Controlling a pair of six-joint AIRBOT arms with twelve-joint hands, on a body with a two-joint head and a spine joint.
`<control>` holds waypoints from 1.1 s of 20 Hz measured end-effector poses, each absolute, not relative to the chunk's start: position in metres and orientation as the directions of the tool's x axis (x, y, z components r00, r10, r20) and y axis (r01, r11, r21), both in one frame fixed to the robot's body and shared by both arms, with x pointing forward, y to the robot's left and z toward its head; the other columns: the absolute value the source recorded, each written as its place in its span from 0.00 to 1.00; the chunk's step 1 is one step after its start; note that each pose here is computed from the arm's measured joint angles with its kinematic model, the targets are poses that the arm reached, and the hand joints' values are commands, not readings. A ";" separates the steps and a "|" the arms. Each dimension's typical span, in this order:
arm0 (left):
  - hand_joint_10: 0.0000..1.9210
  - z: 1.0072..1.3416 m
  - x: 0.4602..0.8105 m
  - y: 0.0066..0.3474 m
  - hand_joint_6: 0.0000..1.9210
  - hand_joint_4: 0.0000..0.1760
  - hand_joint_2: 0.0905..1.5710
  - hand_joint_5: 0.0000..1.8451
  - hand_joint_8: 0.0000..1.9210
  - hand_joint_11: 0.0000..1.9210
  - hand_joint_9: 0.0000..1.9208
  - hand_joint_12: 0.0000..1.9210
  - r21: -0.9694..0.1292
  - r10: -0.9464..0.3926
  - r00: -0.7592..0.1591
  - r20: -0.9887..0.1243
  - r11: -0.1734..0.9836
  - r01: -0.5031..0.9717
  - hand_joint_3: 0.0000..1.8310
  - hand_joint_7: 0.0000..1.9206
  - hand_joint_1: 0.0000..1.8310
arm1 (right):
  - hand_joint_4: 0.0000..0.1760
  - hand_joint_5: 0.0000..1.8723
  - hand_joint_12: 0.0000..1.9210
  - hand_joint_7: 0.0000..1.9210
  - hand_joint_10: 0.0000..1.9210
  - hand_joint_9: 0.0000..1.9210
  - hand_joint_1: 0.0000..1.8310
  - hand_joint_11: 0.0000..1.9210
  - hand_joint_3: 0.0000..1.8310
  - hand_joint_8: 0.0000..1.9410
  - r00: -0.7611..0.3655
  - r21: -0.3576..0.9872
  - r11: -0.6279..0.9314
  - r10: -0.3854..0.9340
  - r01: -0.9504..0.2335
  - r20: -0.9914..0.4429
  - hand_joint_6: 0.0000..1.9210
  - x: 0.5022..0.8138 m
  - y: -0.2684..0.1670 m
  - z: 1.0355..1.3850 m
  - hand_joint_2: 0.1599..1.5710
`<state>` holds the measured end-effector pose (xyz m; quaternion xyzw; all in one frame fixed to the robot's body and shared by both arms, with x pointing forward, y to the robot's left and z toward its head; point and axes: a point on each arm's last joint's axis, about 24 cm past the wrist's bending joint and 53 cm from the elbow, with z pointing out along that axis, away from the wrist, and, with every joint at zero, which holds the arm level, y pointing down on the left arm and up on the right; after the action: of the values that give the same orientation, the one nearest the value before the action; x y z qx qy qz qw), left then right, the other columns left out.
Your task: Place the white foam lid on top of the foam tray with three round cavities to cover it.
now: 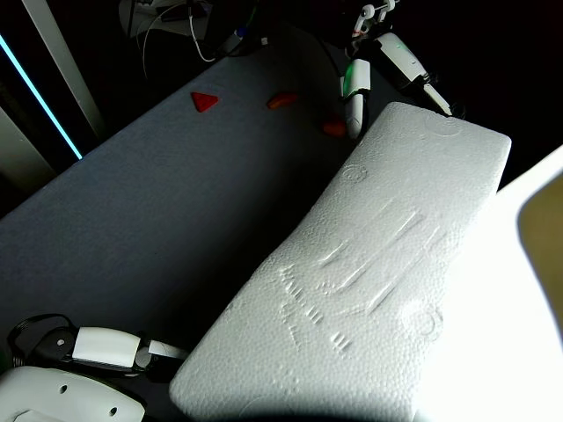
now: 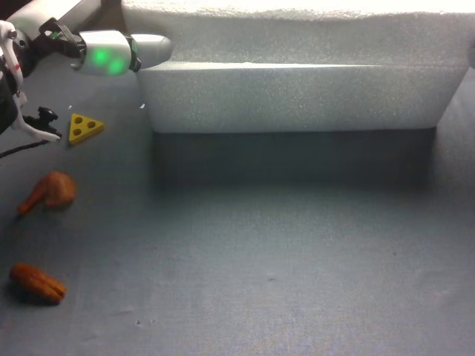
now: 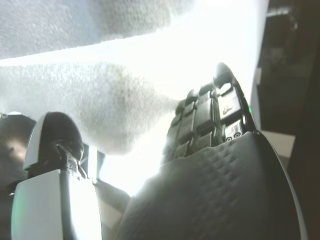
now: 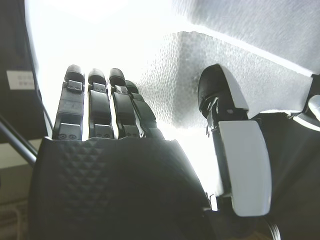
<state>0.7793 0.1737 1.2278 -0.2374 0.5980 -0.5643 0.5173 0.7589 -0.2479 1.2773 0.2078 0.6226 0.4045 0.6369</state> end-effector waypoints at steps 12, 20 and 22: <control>0.00 1.209 0.784 0.183 0.00 0.00 0.67 0.01 0.00 0.00 0.00 0.15 -0.926 -0.869 -0.341 -0.358 0.284 0.249 0.00 0.00 0.31 | 0.00 0.00 0.01 0.00 0.00 0.00 0.25 0.02 0.00 0.00 -0.124 0.769 0.591 0.767 -0.243 -0.629 0.00 0.773 -0.241 1.270 0.75; 0.00 1.205 0.789 0.188 0.00 0.40 0.61 0.00 0.00 0.00 0.00 0.27 -0.915 -0.864 -0.320 -0.389 0.323 0.241 0.00 0.00 0.26 | 0.00 0.00 0.00 0.00 0.00 0.00 0.19 0.00 0.00 0.00 -0.100 0.722 0.656 0.722 -0.220 -0.685 0.00 0.777 -0.242 1.268 0.73; 0.00 1.202 0.792 0.190 0.00 0.43 0.61 0.00 0.00 0.00 0.00 0.39 -0.914 -0.863 -0.316 -0.395 0.333 0.232 0.00 0.00 0.24 | 0.00 0.00 0.00 0.00 0.00 0.00 0.19 0.00 0.00 0.00 -0.098 0.714 0.667 0.713 -0.213 -0.694 0.00 0.776 -0.242 1.266 0.75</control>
<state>0.7918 0.1902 1.2024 -0.2531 0.6232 -0.5191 0.5274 0.7765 -0.2420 1.2660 0.1930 0.6479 0.3597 0.6431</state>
